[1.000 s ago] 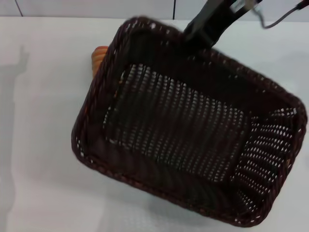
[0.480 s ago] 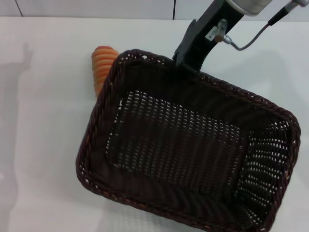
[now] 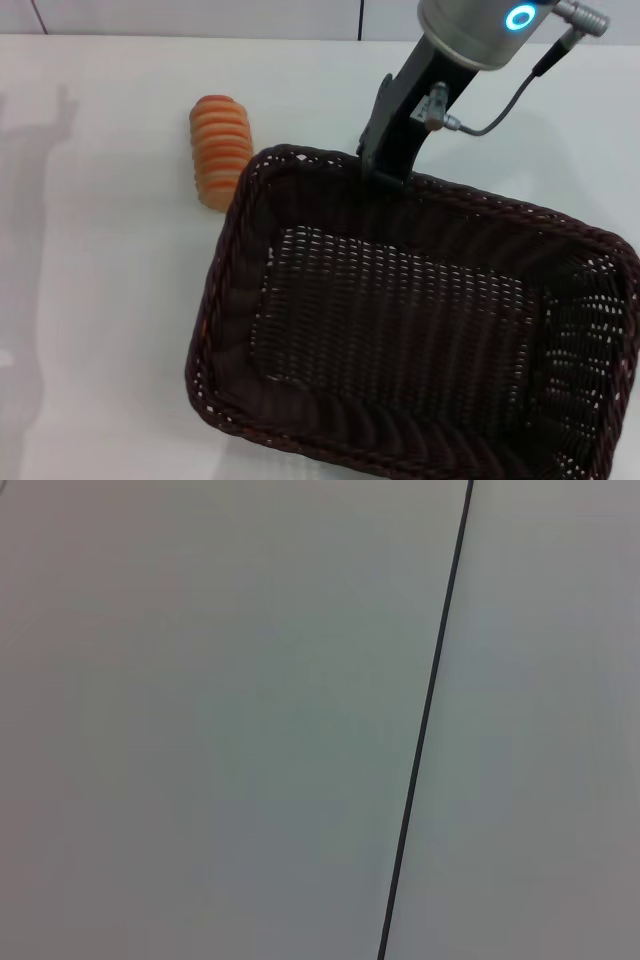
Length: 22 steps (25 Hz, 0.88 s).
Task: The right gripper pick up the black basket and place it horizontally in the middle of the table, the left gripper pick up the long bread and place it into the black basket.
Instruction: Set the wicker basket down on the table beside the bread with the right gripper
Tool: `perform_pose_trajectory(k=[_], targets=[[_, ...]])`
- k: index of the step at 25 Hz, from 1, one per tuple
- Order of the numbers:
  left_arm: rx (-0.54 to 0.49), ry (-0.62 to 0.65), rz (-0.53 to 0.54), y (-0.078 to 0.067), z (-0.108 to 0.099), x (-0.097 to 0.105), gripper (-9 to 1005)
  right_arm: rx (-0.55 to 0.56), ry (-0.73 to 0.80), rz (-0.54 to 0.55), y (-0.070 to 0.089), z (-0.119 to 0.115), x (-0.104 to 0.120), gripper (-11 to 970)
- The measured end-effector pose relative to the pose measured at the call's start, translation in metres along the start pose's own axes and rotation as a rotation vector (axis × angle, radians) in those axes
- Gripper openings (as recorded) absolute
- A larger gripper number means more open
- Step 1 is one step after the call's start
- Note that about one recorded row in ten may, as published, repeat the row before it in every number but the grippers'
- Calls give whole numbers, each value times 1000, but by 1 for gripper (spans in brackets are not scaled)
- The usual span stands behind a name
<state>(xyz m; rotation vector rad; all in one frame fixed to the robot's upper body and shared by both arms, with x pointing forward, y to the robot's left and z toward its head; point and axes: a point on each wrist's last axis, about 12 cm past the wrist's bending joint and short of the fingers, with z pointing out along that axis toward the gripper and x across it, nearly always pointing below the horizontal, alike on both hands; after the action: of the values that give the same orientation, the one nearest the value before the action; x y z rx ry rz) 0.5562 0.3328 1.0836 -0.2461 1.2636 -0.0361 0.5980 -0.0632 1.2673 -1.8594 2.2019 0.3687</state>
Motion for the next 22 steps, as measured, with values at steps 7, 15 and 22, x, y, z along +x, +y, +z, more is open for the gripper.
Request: perform_pose_trajectory(k=[7, 15, 22], targets=[[11, -3, -3, -3, 1, 0, 846, 56, 35, -8, -4, 18, -5, 182], [13, -5, -4, -4, 1, -1, 846, 99, 17, -40, -4, 27, -22, 180], [19, -19, -13, -6, 3, -3, 846, 139, 27, -68, -3, 34, -30, 183]])
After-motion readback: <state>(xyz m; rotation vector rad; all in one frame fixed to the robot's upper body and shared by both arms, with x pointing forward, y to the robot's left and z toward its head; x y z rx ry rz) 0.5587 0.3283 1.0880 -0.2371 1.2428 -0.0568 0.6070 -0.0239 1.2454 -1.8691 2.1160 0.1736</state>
